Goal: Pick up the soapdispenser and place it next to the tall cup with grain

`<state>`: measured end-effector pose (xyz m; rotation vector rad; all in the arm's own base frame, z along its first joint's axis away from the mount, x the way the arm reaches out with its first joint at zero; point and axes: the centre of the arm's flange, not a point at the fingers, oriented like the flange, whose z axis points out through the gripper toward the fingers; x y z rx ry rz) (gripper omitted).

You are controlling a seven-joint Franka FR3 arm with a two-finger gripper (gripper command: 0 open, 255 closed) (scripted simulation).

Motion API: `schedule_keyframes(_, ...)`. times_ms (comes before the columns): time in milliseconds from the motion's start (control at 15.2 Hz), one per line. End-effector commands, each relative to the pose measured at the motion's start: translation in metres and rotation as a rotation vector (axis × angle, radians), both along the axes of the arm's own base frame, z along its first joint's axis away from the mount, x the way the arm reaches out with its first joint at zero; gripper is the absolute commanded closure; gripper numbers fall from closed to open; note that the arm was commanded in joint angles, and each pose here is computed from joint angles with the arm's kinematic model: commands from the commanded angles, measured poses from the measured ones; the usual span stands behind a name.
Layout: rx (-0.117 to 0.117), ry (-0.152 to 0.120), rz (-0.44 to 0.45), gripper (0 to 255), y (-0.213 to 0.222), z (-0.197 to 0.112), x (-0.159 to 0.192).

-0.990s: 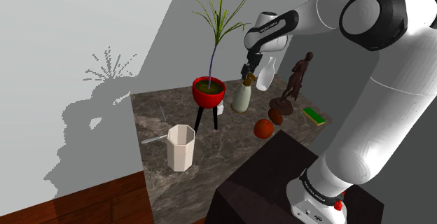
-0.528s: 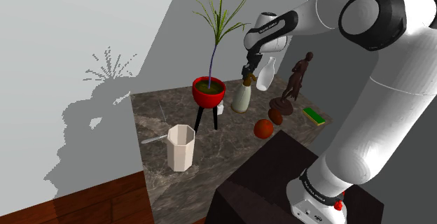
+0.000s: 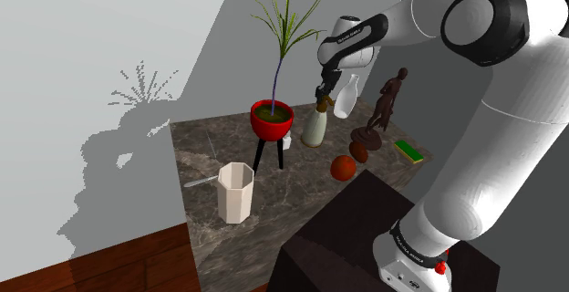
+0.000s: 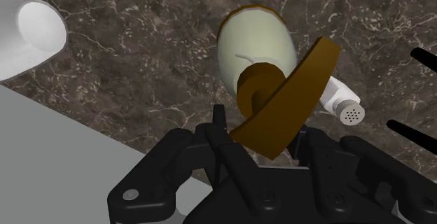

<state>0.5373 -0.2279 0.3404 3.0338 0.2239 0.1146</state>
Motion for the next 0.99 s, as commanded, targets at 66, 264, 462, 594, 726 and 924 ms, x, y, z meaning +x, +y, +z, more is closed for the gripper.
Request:
schedule_keyframes(66, 0.0, 0.0, 0.0, 255, 0.0, 0.005, 0.0)
schedule_keyframes(264, 0.0, 0.0, 0.0, 255, 0.0, 0.021, 0.0)
schedule_keyframes(462, 0.0, 0.0, 0.0, 255, 0.0, 0.037, 0.0)
schedule_keyframes(594, 0.0, 0.0, 0.0, 255, 0.0, 0.047, 0.0)
schedule_keyframes(726, 0.0, 0.0, 0.0, 255, 0.0, 0.058, 0.0)
schedule_keyframes(924, 0.0, 0.0, 0.0, 255, 0.0, 0.074, 0.0)
